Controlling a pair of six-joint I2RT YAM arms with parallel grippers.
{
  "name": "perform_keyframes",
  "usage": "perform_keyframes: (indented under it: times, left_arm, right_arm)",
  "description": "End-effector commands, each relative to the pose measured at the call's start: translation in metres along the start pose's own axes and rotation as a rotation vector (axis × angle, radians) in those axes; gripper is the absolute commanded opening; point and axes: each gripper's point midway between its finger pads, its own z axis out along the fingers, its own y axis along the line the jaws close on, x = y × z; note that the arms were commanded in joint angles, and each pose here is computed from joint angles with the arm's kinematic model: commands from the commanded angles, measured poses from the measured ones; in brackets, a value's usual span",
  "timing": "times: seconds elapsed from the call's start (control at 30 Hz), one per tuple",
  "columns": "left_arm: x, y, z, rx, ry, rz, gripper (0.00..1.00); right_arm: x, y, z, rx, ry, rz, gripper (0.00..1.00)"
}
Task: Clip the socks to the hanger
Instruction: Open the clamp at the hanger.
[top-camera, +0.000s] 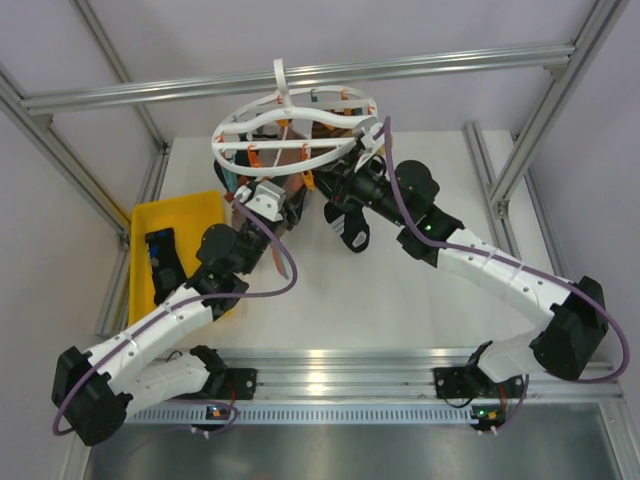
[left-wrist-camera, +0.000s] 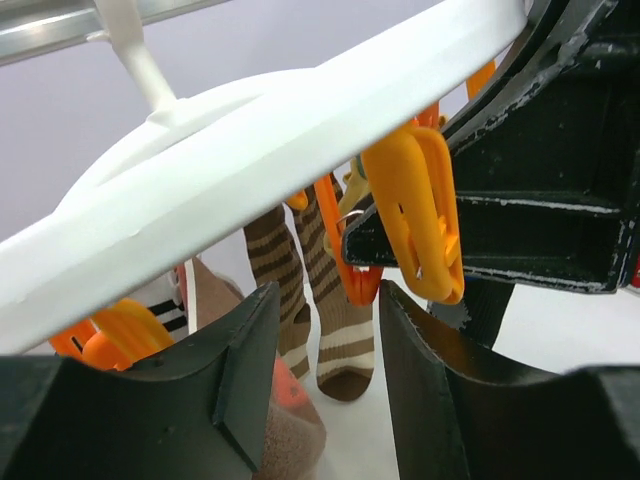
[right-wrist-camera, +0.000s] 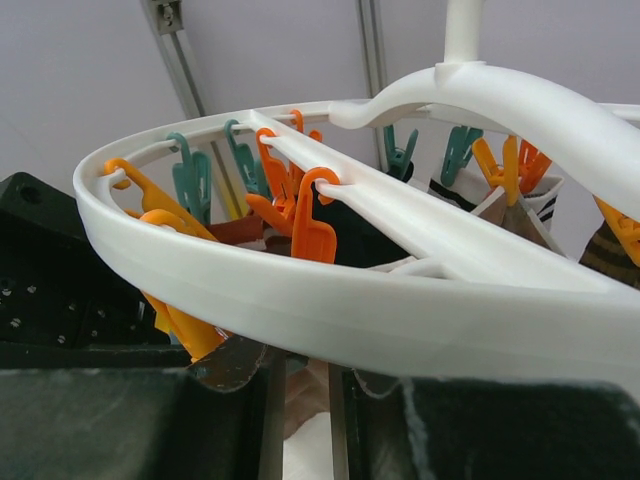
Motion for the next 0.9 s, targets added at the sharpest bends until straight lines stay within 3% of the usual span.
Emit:
perform_keyframes:
  times: [0.0,0.43,0.6,0.63,0.7,0.77,0.8,0.87]
  left_arm:
    - [-0.046,0.007,0.011,-0.006,-0.15,-0.029,0.49]
    - [-0.044,-0.013,0.015,0.11,-0.162,-0.032,0.42]
    - [-0.042,-0.01,0.015,0.118,-0.15,-0.037,0.17]
    - [-0.042,-0.009,0.015,0.115,-0.148,-0.043,0.06]
    - [-0.04,-0.007,0.015,0.116,-0.141,-0.061,0.0]
    - [-0.038,-0.002,0.015,0.111,-0.132,-0.086,0.0]
    - [-0.04,-0.004,0.014,0.13,-0.135,-0.096,0.0]
    - [-0.036,-0.001,0.014,0.136,-0.115,-0.128,0.0]
  right_arm:
    - [-0.039,0.038,-0.003,-0.122,-0.077,0.024,0.0]
    - [-0.044,0.051,-0.005,-0.185,-0.085,0.063,0.0]
    - [-0.044,0.052,-0.006,-0.197,-0.084,0.07,0.0]
    - [-0.045,0.054,-0.007,-0.2,-0.085,0.07,0.03]
    - [-0.046,0.052,-0.007,-0.193,-0.089,0.067,0.12]
    - [-0.048,0.051,-0.007,-0.188,-0.096,0.059,0.18]
    - [-0.049,0.05,-0.007,-0.183,-0.101,0.056,0.32]
    - [-0.052,0.045,-0.008,-0.171,-0.11,0.048,0.43]
